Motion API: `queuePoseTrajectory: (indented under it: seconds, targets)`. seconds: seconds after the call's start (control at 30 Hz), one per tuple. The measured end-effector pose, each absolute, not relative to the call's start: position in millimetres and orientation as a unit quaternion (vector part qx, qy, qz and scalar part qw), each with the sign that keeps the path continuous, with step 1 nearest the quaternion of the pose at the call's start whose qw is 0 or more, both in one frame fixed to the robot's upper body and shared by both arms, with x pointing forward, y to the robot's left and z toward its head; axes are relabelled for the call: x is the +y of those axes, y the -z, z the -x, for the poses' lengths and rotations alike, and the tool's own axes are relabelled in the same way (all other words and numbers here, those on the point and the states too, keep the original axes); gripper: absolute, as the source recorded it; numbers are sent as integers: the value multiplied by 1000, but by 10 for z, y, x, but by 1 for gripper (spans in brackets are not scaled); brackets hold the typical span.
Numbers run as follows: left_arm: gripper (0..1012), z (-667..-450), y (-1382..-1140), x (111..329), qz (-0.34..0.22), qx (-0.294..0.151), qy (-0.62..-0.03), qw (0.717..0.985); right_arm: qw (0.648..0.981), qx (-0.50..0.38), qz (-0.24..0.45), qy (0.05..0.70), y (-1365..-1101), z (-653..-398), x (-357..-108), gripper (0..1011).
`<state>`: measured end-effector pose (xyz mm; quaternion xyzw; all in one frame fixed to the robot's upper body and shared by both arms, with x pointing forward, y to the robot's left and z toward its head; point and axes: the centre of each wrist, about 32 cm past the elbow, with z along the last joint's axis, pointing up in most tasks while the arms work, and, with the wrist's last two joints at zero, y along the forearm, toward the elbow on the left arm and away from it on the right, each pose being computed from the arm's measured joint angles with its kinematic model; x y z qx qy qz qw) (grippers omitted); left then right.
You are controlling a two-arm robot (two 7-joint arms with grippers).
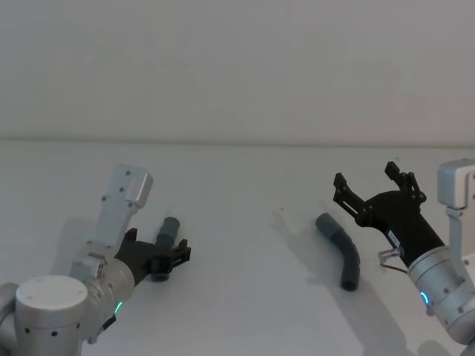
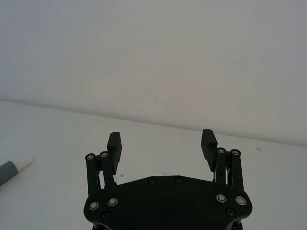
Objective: Use both hands to pick up one end of the pipe from the table, align the ends, and insert them.
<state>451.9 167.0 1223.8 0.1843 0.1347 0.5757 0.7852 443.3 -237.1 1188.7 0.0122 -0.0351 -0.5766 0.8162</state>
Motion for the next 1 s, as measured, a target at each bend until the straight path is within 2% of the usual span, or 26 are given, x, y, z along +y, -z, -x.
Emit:
queuePoseTrajectory:
  seconds: [1.0]
  targets:
    - [1001, -4663, -12214, 1659, -196, 133, -560, 794, 816, -35, -12, 577, -11887, -4433, -2371, 1004]
